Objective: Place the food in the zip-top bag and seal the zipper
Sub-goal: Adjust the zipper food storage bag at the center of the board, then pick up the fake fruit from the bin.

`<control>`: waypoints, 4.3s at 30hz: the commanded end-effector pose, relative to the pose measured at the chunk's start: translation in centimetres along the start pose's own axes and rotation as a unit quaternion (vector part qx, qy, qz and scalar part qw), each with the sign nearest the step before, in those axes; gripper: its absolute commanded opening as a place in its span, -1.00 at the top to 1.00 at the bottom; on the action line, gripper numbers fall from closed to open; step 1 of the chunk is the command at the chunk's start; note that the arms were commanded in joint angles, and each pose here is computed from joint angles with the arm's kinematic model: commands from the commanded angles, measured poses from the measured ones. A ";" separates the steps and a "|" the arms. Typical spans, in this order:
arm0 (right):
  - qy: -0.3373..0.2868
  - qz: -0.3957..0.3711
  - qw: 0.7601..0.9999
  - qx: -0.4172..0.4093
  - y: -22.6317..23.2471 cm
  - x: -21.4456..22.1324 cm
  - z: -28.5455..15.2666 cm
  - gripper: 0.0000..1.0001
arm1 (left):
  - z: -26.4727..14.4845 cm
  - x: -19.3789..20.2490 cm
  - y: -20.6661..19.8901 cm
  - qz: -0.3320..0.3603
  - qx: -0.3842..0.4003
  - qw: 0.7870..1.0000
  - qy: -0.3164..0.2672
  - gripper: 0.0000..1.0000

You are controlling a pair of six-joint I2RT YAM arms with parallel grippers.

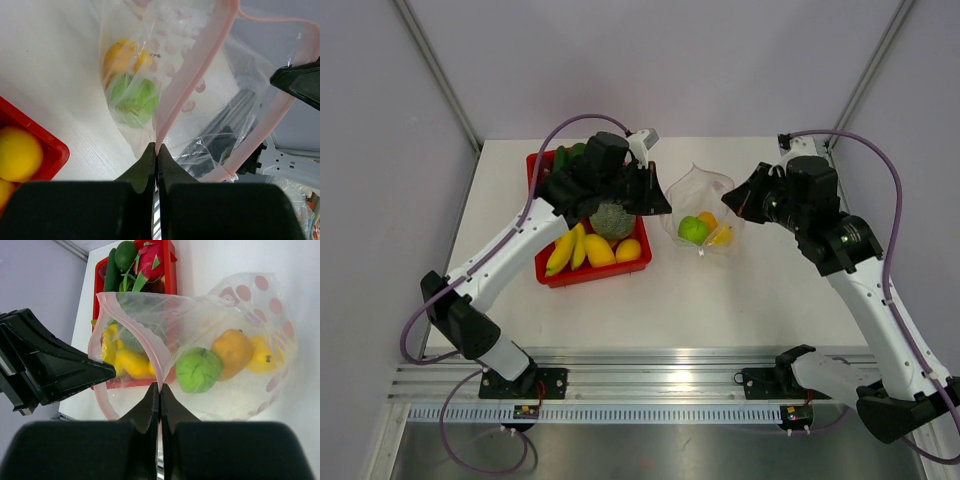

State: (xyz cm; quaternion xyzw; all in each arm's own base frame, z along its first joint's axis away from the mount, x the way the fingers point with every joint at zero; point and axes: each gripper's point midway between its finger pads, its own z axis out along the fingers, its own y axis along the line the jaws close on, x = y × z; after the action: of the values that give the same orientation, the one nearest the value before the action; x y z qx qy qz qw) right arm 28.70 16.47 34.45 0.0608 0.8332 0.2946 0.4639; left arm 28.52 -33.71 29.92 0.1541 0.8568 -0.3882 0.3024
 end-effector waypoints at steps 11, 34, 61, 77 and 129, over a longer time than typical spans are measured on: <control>0.017 -0.032 0.995 0.095 -4.2 1.3 1.9 0.98 | 2.9 1.1 0.2 -0.008 0.015 0.999 0.049 1.00; -0.047 -0.043 0.998 -0.017 1.6 -2.8 -3.3 1.00 | -1.5 -3.1 -7.9 0.035 0.099 0.994 -0.034 1.00; 0.006 -0.041 0.995 0.092 -3.7 0.7 -1.4 0.99 | 3.7 0.8 1.4 0.061 -0.008 0.995 0.074 1.00; 0.060 -0.029 0.996 0.055 -2.8 2.5 3.8 1.00 | 3.5 0.6 6.1 0.100 -0.050 0.990 0.091 0.44; 0.102 -0.025 0.989 0.103 -4.3 3.6 4.0 0.99 | 1.8 -6.5 30.5 -0.220 -0.278 0.933 -0.056 -0.17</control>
State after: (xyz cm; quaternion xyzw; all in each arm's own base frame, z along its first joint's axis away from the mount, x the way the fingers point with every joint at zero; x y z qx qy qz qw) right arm 30.64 16.87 27.67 0.0513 0.8977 0.2252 0.3752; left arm 47.24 -14.89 13.04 -0.1559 0.9405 -0.1775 0.2440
